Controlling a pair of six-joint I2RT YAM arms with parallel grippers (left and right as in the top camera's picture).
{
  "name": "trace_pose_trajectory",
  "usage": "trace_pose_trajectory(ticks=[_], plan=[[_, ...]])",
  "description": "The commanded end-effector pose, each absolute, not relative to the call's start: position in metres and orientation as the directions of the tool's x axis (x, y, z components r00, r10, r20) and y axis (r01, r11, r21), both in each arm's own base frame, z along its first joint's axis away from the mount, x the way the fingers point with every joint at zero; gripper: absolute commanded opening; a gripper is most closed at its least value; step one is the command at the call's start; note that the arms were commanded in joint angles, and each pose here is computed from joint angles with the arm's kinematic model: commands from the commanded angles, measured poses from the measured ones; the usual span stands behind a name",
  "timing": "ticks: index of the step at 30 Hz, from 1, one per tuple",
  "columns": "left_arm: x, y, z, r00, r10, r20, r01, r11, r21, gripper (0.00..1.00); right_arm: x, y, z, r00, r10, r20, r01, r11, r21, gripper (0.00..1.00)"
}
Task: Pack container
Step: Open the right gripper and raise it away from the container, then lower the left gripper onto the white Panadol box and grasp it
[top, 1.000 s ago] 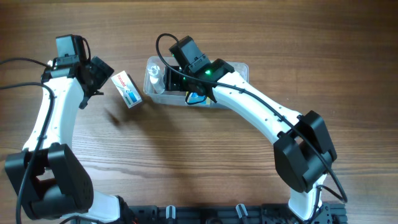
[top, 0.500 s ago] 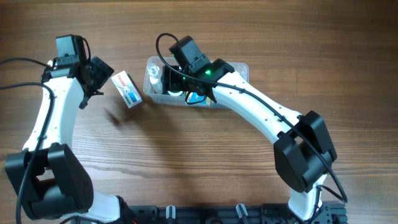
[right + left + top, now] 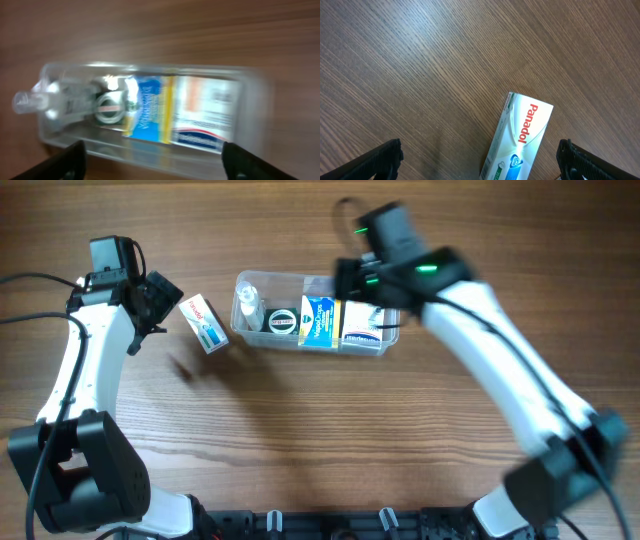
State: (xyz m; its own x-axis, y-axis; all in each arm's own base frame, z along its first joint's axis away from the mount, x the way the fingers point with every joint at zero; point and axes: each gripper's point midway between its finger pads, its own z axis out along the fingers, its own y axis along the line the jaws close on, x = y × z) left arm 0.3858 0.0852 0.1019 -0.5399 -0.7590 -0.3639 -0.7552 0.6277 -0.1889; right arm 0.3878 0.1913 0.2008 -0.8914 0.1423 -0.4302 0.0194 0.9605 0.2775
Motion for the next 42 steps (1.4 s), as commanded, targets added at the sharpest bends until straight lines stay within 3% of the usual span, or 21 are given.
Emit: trace_pose_trajectory(ticks=[1, 2, 9, 23, 28, 29, 31, 33, 34, 38, 42], plan=[[0.388, 0.090, 0.103, -0.527, -0.763, -0.374, -0.764, 0.618, -0.185, 1.00, 0.384, 0.095, 0.236, -0.835, 0.233, -0.499, 0.181, 0.972, 0.150, 0.95], [0.388, 0.090, 0.103, -0.527, -0.763, -0.374, -0.764, 0.618, -0.185, 1.00, 0.379, 0.072, 0.238, -0.836, 0.252, -0.488, 0.219, 0.968, 0.124, 1.00], [0.388, 0.090, 0.103, -0.527, -0.763, -0.374, -0.764, 0.618, -0.185, 1.00, 0.371, -0.006, 0.233, -0.823, 0.346, -0.450, 0.355, 0.932, 0.066, 1.00], [0.414, 0.094, 0.117, -0.477, -0.756, -0.448, -0.736, 0.623, -0.266, 1.00, 0.374, -0.009, 0.234, -0.814, 0.353, -0.461, 0.362, 0.929, 0.072, 1.00], [0.408, 0.065, 0.109, -0.550, -0.771, -0.320, -0.696, 0.635, -0.335, 1.00, 0.374, -0.009, 0.234, -0.814, 0.353, -0.461, 0.362, 0.929, 0.072, 1.00], [0.405, 0.060, 0.107, -0.562, -0.773, -0.294, -0.692, 0.635, -0.343, 0.95, 0.374, -0.009, 0.234, -0.814, 0.353, -0.461, 0.363, 0.929, 0.071, 1.00], [0.407, 0.042, 0.109, -0.595, -0.767, -0.242, -0.658, 0.637, -0.401, 0.44, 0.374, -0.009, 0.234, -0.814, 0.353, -0.461, 0.362, 0.929, 0.072, 1.00], [0.409, 0.027, 0.110, -0.622, -0.751, -0.222, -0.630, 0.648, -0.429, 0.16, 0.374, -0.009, 0.234, -0.814, 0.353, -0.461, 0.362, 0.929, 0.072, 1.00], [0.409, 0.022, 0.110, -0.631, -0.743, -0.222, -0.622, 0.656, -0.427, 0.08, 0.374, -0.009, 0.234, -0.814, 0.353, -0.461, 0.362, 0.929, 0.072, 1.00], [0.411, -0.009, 0.110, -0.728, -0.624, -0.285, -0.510, 0.770, -0.383, 0.04, 0.374, -0.009, 0.234, -0.814, 0.353, -0.461, 0.362, 0.929, 0.072, 1.00], [0.409, -0.016, 0.108, -0.745, -0.522, -0.416, -0.489, 0.851, -0.192, 0.07, 0.374, -0.009, 0.234, -0.814, 0.353, -0.461, 0.362, 0.929, 0.072, 1.00]])
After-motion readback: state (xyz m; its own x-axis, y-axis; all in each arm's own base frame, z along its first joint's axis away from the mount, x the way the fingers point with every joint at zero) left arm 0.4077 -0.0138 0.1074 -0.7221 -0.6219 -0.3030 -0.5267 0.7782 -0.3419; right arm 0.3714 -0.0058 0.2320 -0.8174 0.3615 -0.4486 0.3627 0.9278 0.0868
